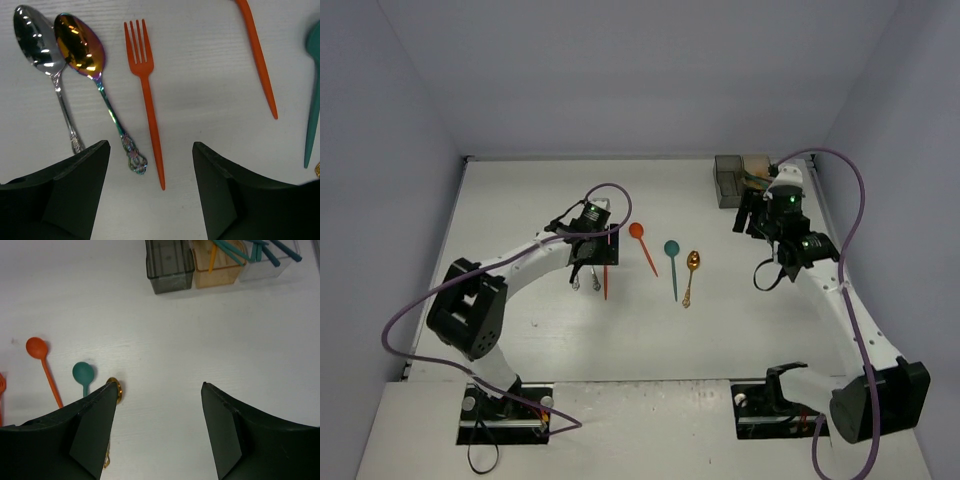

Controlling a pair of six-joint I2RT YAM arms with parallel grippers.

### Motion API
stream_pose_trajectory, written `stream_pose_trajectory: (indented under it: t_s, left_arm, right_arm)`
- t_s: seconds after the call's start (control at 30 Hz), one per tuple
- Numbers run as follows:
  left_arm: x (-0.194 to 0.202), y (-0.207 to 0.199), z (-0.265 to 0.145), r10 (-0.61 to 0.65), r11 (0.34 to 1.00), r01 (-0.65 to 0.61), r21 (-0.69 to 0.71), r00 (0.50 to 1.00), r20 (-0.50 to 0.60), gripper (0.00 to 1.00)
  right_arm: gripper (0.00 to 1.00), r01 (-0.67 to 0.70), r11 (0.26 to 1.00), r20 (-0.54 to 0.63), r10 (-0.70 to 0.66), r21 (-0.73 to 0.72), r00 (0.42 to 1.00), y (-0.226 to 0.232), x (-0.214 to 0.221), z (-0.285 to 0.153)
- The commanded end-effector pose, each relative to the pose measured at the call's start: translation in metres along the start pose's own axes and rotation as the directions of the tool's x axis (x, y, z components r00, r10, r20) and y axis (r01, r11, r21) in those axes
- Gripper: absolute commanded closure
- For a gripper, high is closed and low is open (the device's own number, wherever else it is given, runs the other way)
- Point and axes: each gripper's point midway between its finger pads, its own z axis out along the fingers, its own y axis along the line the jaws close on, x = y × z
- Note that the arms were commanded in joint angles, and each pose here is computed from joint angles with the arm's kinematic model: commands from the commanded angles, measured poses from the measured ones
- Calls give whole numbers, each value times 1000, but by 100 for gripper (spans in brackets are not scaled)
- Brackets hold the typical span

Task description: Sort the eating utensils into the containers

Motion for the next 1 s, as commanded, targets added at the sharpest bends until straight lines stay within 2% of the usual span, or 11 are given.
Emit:
stream_pose_trajectory:
  t_s: [0.0,0.37,0.6,0.7,0.77,0.97]
  left_arm:
    - [-24,-17,18,-60,998,60,6,998,28,41]
    - [-16,-13,54,-82,995,80,-60,996,-31,60]
    - [-5,-8,70,-96,991,91,-94,994,-59,79]
    - [-10,-11,70,-114,990,108,-95,992,-55,96]
    - [-22,-21,63,-141,989,139,-56,989,-33,99]
    - [-72,-82,19,-277,944,266,193,961,27,100]
  right_arm:
    - [34,-54,993,46,59,-102,997,14,0,-19]
    - [32,-27,980,27,32,-196,999,22,21,-38]
    - [31,-3,975,21,8,-224,1000,26,24,-39]
    - [30,21,959,20,-15,-283,1000,37,22,-42]
    - [30,25,947,12,-22,-320,1000,46,21,-44]
    - [29,4,904,-39,-23,-427,999,78,26,-45]
